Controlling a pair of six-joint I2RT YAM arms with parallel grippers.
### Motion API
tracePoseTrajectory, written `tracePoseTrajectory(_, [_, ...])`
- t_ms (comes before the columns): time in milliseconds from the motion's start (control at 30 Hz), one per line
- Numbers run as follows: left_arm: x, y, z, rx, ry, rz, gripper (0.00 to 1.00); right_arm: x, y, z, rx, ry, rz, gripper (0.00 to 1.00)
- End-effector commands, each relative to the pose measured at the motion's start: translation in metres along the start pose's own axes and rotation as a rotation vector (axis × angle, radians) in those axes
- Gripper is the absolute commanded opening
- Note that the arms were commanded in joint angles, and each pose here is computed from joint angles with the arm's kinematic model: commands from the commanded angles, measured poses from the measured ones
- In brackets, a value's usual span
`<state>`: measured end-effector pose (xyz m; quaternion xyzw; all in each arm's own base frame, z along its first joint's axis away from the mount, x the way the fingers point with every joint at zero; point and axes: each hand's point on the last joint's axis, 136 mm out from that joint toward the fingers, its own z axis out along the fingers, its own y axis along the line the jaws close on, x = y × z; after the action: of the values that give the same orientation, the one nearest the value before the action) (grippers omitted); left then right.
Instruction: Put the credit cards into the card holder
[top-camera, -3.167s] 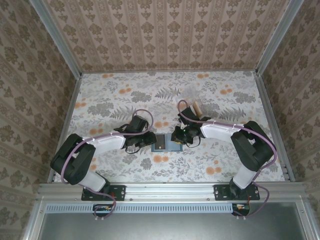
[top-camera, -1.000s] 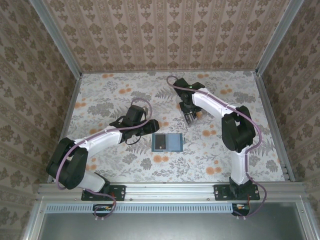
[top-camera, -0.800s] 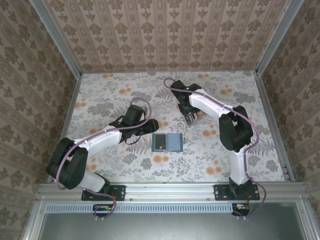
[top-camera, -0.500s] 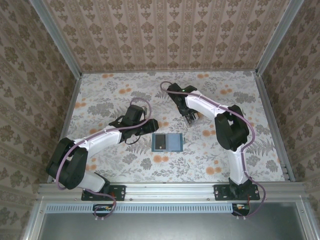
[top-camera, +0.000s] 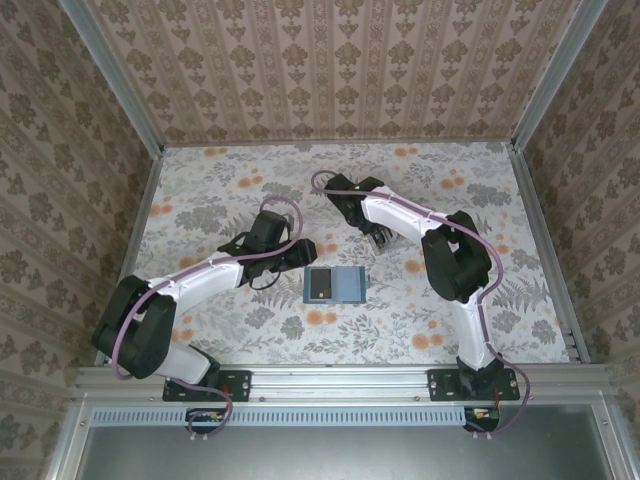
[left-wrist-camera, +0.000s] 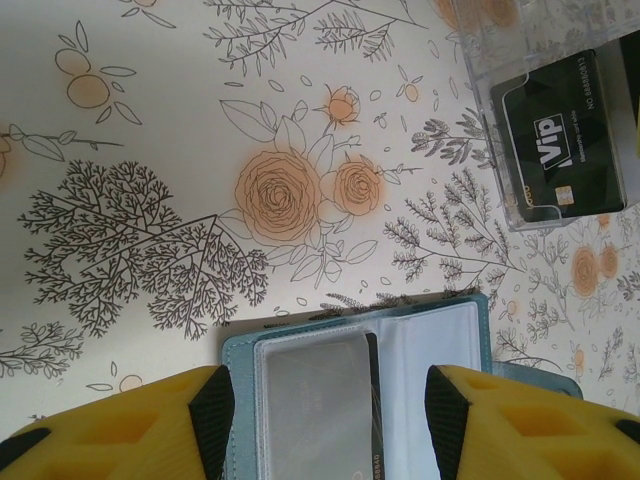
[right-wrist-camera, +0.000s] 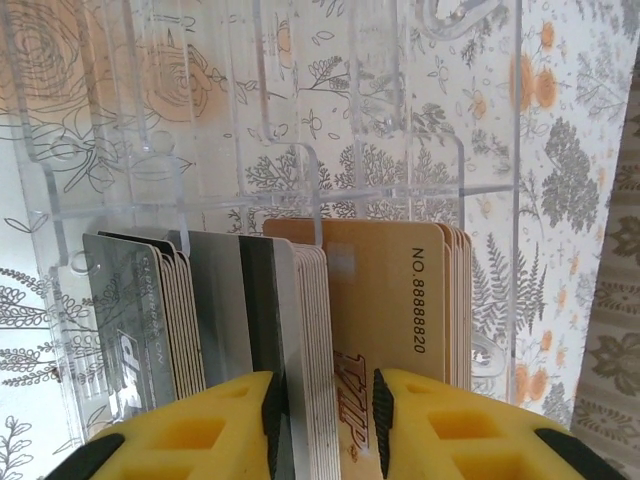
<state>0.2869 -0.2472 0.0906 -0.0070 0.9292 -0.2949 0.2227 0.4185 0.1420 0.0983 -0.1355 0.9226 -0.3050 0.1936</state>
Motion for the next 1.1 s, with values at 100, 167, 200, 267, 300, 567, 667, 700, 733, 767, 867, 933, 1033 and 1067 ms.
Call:
tracePoseTrajectory(100, [0.002, 0.002, -0.004, 0.003, 0.000, -0.004, 0.57, 0.000, -0.008, -0.003, 0.050, -0.001, -0.037, 0.20])
tracePoseTrajectory(167, [0.002, 0.002, -0.004, 0.005, 0.001, -0.003, 0.57, -0.001, -0.007, -0.004, 0.036, 0.000, -0.036, 0.19])
tracePoseTrajectory(200, [0.002, 0.002, -0.004, 0.003, 0.002, -0.003, 0.57, 0.000, -0.006, -0.004, 0.030, 0.000, -0.034, 0.18])
tracePoseTrajectory(267, [0.002, 0.003, -0.004, 0.002, 0.002, -0.004, 0.57, -0.001, -0.006, -0.005, 0.024, -0.001, -0.030, 0.14])
tracePoseTrajectory(300, [0.002, 0.003, -0.004, 0.002, 0.002, -0.004, 0.57, -0.001, -0.006, -0.005, 0.023, -0.003, -0.027, 0.14])
tracePoseTrajectory(567, [0.004, 0.004, -0.003, 0.002, 0.006, -0.008, 0.57, -0.004, -0.012, -0.016, 0.002, -0.017, -0.008, 0.08])
tracePoseTrajectory(667, [0.003, 0.003, -0.003, 0.003, 0.006, -0.009, 0.57, -0.004, -0.012, -0.020, -0.024, -0.019, 0.004, 0.07])
tracePoseTrajectory(700, [0.004, 0.004, -0.003, 0.003, 0.008, -0.009, 0.57, -0.004, -0.013, -0.022, -0.032, -0.021, 0.008, 0.06])
tracePoseTrajectory(733, [0.004, 0.003, -0.003, 0.003, 0.008, -0.009, 0.57, -0.005, -0.013, -0.023, -0.038, -0.023, 0.014, 0.06])
tracePoseTrajectory(767, [0.003, 0.003, -0.003, 0.003, 0.008, -0.008, 0.57, -0.006, -0.014, -0.024, -0.043, -0.024, 0.018, 0.06])
tracePoseTrajectory(867, [0.004, 0.004, -0.002, 0.002, 0.009, -0.009, 0.57, -0.006, -0.014, -0.026, -0.069, -0.021, 0.027, 0.05])
tracePoseTrajectory(933, [0.003, 0.002, -0.003, 0.006, 0.009, -0.009, 0.57, -0.006, -0.012, -0.028, -0.104, -0.018, 0.039, 0.05])
tracePoseTrajectory(1033, [0.003, 0.003, -0.002, 0.004, 0.010, -0.011, 0.57, -0.004, -0.008, -0.027, -0.165, 0.002, 0.060, 0.05])
tracePoseTrajectory(1067, [0.004, 0.003, -0.002, 0.005, 0.011, -0.011, 0.57, -0.003, -0.005, -0.025, -0.184, 0.011, 0.063, 0.06])
